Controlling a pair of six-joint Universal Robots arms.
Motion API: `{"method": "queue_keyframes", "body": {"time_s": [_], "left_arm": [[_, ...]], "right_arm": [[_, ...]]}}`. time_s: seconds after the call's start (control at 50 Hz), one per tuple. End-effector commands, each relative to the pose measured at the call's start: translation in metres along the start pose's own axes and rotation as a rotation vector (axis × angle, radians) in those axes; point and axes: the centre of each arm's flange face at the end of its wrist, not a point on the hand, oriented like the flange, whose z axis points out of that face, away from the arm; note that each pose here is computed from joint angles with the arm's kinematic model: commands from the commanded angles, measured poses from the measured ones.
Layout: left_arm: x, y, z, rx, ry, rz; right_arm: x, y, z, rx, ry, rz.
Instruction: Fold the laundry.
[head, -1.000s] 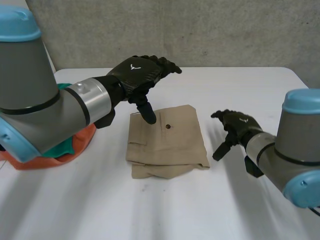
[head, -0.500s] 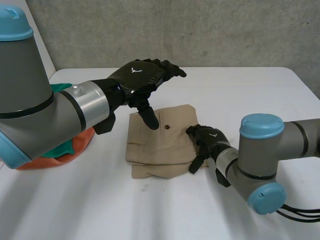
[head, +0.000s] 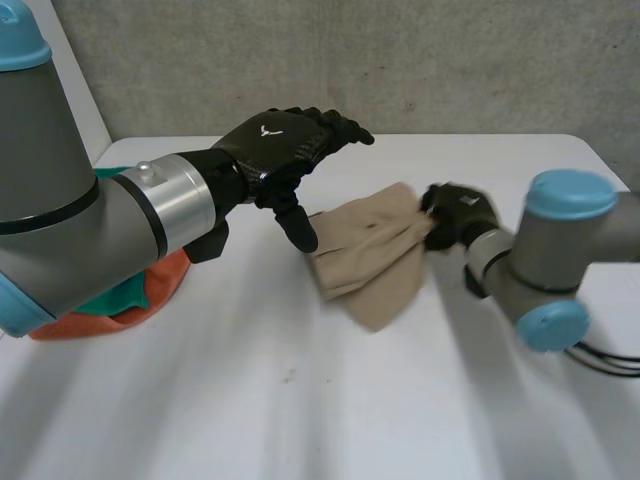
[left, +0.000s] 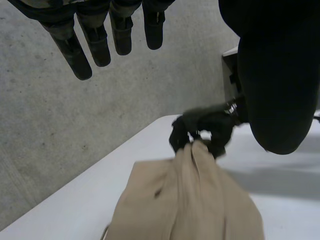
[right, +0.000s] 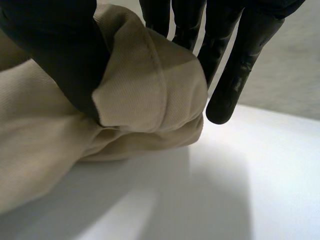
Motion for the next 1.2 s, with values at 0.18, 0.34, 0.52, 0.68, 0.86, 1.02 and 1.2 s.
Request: {"method": "queue_keyframes", "body": {"time_s": [0.18,0.34,0.52,0.68,0.86,1.02,1.2], "left_arm": [[0.003,0.000,0.000,-0.001,-0.010,0.002],[0.007,0.001,0.001,-0.006,-0.014,0.003],[0.010,0.002,0.002,-0.010,-0.012,0.004],[0.010,0.002,0.003,-0.007,-0.009,0.004],[0.012,0.001,0.003,-0.003,-0.006,0.003],[0.016,0.001,0.001,-0.005,0.002,0.000],[0.017,-0.001,-0.006,-0.004,-0.004,0.003]], "right_arm": [[0.171,-0.030,0.058,0.041,0.222,0.006],[0.270,-0.035,0.055,0.047,0.358,0.000],[0.322,-0.036,0.046,0.089,0.430,-0.029],[0.325,-0.032,0.048,0.075,0.435,-0.145],[0.345,-0.049,0.029,-0.013,0.709,-0.383],[0.340,-0.080,0.010,-0.188,0.819,-0.725],[0.318,-0.156,-0.008,-0.089,0.948,-0.918]]}}
